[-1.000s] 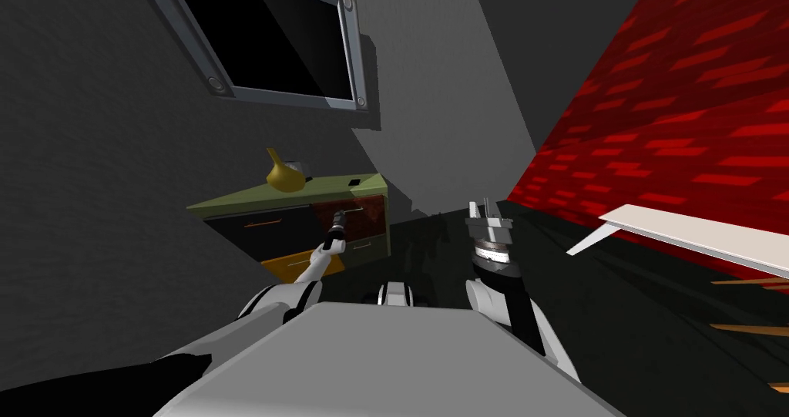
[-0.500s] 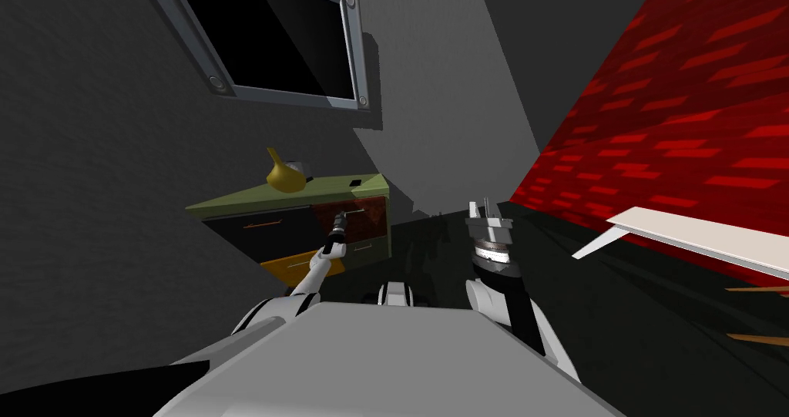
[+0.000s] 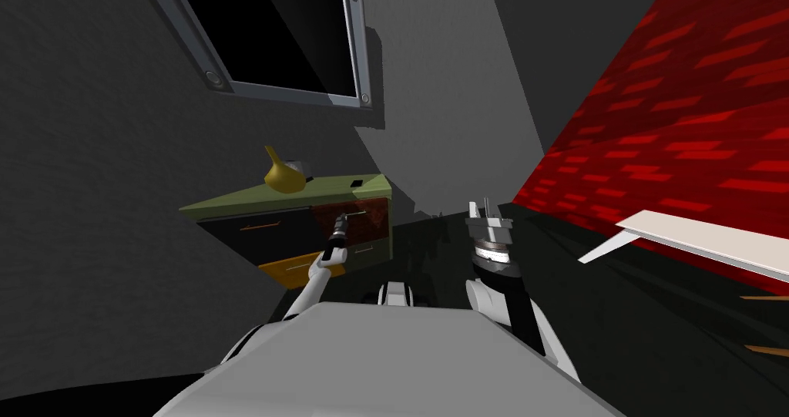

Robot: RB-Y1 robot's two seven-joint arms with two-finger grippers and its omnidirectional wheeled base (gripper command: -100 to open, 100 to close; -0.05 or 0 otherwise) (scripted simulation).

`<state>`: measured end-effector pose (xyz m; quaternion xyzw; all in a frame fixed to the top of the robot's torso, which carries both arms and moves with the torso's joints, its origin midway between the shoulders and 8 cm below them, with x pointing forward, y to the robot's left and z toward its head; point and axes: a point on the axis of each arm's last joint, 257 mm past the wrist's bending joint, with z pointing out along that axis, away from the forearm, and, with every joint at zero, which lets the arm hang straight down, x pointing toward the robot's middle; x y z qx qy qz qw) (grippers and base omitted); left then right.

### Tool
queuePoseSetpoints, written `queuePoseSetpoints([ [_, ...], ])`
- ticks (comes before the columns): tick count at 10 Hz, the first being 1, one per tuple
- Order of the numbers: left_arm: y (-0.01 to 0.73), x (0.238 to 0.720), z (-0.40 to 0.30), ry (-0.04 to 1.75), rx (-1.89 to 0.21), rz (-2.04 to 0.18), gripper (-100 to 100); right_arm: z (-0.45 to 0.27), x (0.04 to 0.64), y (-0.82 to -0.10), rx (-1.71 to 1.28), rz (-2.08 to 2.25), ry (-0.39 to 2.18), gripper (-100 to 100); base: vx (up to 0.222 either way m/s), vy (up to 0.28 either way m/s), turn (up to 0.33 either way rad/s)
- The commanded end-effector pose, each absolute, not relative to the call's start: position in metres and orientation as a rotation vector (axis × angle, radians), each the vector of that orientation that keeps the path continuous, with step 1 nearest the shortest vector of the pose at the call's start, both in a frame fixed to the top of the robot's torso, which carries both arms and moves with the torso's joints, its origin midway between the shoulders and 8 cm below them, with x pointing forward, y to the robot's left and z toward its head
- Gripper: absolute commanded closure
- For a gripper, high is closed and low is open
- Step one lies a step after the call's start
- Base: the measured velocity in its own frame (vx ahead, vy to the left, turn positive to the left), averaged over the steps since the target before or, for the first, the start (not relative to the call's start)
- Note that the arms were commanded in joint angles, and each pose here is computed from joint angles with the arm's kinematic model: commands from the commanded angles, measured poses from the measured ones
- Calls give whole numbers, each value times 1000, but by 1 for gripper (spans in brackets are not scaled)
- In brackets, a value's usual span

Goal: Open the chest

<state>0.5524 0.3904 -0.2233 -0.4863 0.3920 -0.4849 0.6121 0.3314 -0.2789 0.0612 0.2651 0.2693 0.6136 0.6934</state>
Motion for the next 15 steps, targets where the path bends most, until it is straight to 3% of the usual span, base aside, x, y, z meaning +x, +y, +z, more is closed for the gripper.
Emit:
queuePoseSetpoints([
  [1,390,532,-253,938,-1159,-1099,100,61,331,-279,592,1370,601,0,20,1,-10],
  [15,355,451,-235,903,-1182,-1090,100,61,331,-279,592,1370,601,0,52,21,7],
])
